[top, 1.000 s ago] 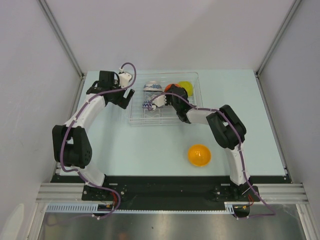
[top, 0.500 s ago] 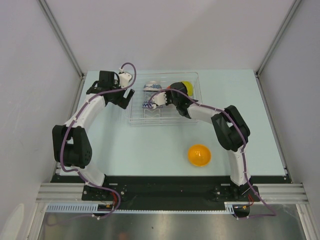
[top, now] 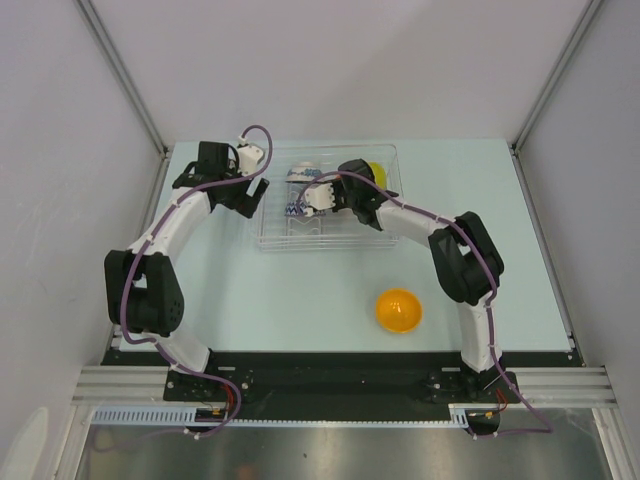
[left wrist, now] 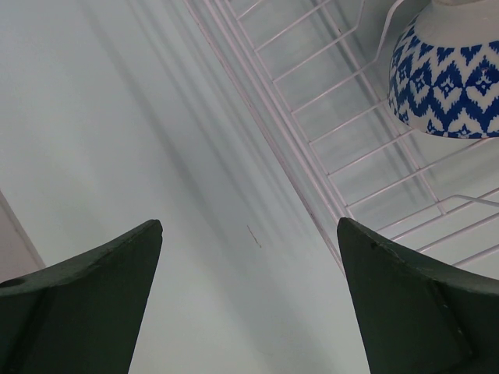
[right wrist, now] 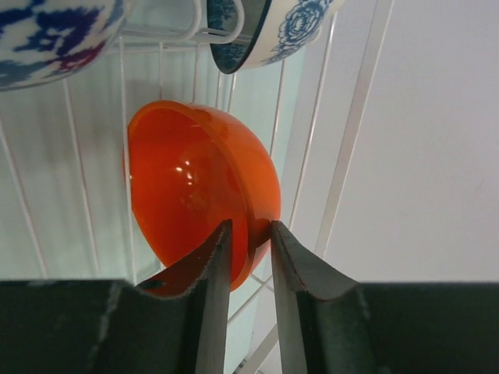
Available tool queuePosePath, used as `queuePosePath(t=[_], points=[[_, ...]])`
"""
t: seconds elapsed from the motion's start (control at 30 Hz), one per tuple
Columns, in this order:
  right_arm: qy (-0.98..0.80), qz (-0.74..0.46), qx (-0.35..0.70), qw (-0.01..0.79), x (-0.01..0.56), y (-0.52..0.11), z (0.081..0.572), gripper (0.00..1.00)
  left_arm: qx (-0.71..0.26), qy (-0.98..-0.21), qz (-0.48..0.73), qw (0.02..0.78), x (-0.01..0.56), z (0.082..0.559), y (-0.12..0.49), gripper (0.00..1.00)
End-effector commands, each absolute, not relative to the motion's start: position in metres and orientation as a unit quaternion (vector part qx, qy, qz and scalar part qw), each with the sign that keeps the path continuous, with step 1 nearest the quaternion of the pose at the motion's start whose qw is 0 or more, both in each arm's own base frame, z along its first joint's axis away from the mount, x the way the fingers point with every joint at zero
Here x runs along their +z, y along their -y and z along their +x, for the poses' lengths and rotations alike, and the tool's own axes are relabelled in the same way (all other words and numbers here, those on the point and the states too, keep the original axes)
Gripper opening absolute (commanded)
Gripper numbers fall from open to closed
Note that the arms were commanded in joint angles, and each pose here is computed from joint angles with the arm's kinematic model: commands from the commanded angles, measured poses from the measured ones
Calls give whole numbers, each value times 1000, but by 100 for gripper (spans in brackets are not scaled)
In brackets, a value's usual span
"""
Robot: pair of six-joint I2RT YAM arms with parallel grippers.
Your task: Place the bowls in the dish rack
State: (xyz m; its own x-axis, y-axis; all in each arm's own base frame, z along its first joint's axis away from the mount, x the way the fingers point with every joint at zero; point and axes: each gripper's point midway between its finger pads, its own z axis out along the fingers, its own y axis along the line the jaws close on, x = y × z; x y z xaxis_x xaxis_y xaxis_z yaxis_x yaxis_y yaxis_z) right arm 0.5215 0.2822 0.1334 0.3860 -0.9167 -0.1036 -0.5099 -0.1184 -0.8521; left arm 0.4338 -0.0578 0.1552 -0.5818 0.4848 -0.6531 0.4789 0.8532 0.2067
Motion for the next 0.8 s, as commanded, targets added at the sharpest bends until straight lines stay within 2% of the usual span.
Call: queuePosePath(t=[0.0,0.37,0.77], points=[[-542,-731,-176,375,104,-272,498,32,18,-877,273,394,177,444,53,100],[-555,-740,-164,342,87,-266,489,50,17,-877,273,395,179,443,54,100],[-580,-742,-127,311,87,-266,478,50,18,-876,274,396,181,443,54,100]])
